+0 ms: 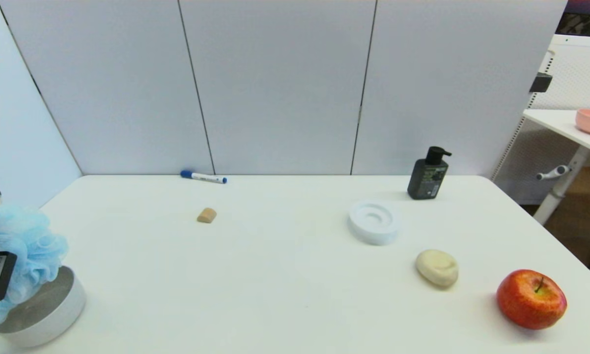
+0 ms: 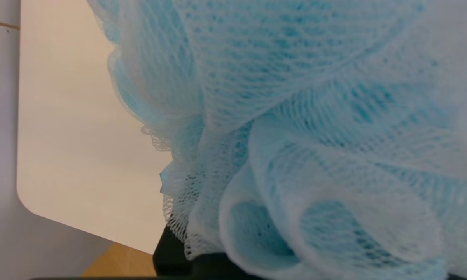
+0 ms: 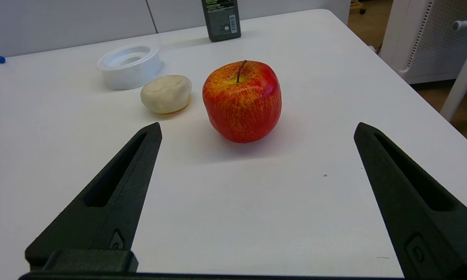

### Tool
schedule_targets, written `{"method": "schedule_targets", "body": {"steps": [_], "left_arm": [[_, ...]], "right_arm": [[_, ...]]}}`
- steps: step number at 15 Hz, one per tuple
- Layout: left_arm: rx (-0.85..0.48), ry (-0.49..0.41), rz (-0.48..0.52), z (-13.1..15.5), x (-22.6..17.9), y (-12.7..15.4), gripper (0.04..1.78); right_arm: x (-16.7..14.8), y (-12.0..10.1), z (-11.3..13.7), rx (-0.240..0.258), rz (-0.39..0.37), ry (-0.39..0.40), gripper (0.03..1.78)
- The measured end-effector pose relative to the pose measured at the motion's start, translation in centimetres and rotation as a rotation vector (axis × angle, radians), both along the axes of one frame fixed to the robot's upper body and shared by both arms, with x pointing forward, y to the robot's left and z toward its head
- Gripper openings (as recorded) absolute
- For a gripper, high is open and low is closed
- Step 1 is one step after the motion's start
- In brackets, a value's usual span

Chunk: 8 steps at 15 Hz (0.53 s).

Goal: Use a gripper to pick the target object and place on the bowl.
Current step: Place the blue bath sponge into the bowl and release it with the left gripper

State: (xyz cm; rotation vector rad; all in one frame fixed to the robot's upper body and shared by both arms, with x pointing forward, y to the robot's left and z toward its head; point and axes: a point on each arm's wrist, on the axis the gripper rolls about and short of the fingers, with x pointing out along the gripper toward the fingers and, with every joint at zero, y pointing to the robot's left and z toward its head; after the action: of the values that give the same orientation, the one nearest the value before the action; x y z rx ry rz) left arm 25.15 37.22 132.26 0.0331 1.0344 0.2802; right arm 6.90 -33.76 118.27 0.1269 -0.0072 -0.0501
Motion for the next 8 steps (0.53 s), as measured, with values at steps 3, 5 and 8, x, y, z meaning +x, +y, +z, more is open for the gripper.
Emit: {"method": "schedule_targets", "body": {"steps": [3, 5, 8], "left_arm": [[-0.007, 0.005, 0.012, -0.12, 0.15, 0.04, 0.86], [-0.006, 0.003, 0.012, -0.03, 0.1, 0.03, 1.04], [0.0, -0.023, 0.012, 0.41, -0.33, -0.06, 1.23]], "right_arm": [[0.0, 0.0, 0.0, 0.0, 0.0, 0.0, 1.71], [0.0, 0.0, 0.0, 0.0, 0.0, 0.0, 1.71], [0.0, 0.0, 0.0, 0.0, 0.0, 0.0, 1.71]]}}
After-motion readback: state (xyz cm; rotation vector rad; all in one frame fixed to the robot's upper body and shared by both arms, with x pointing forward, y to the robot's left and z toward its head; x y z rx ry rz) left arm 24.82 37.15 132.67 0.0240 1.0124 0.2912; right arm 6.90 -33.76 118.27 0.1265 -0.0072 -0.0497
